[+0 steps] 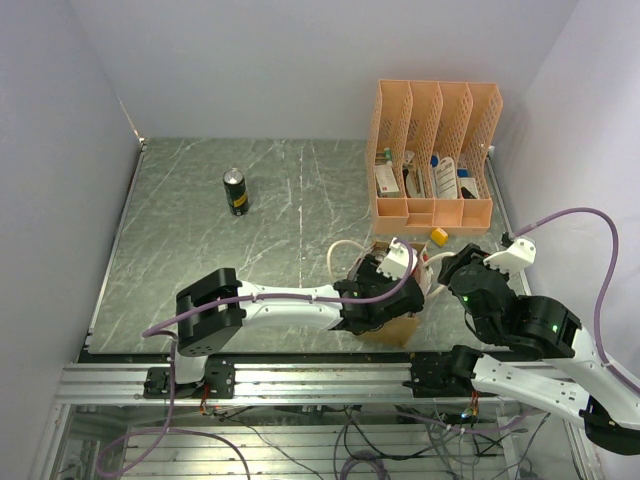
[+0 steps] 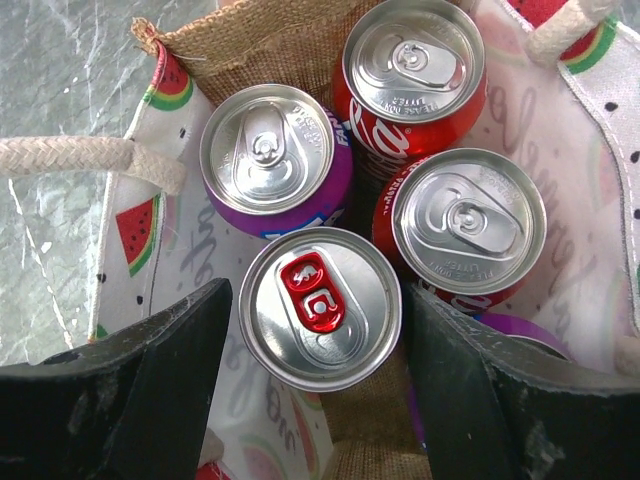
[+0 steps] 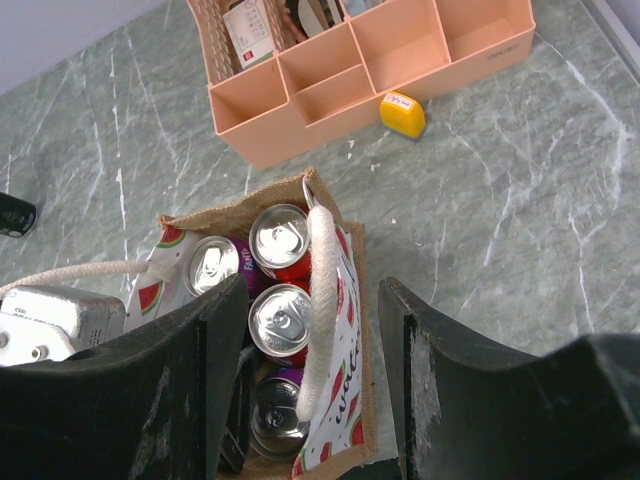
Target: Take the beverage out of the canvas bag
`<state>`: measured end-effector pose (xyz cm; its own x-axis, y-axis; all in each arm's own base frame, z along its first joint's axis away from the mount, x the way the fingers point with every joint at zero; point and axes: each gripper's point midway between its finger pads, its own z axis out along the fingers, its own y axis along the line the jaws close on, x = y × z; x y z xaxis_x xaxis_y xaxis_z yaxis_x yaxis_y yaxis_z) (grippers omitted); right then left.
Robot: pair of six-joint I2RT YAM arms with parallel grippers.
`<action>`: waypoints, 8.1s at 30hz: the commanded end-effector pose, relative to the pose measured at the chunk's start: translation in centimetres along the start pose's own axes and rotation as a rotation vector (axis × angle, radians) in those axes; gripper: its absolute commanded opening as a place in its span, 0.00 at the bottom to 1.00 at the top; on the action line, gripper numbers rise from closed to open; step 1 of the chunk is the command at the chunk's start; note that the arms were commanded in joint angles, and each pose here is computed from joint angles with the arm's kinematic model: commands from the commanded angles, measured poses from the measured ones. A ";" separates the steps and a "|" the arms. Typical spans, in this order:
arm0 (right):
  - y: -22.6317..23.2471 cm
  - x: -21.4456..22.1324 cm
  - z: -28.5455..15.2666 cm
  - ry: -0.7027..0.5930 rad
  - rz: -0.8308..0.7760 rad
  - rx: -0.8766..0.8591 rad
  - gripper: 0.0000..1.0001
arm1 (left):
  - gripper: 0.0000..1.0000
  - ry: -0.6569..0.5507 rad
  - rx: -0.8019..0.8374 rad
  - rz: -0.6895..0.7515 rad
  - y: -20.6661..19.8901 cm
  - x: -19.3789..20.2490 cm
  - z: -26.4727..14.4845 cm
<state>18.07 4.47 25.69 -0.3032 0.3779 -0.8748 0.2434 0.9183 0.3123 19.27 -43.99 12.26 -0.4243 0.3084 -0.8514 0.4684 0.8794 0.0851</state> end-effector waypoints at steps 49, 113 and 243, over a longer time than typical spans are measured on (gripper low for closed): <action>0.0 -0.1 0.1 -0.016 0.007 -0.001 0.55 | 0.09 -0.123 0.395 -0.361 5.0 -12.7 -7.8; 0.8 0.8 0.4 0.019 -0.042 -0.005 0.55 | 0.07 -0.223 -0.768 -0.553 44.2 -6.3 -3.8; 0.5 0.5 0.3 0.011 -0.024 -0.011 0.55 | 0.97 0.111 0.374 0.035 -5.6 3.0 -7.2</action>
<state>18.18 5.51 25.03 -0.3412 0.3484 -0.8730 0.2086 0.9337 0.2911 11.57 -46.36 14.69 -0.4596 0.3179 -0.8293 0.7105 0.6919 -0.1286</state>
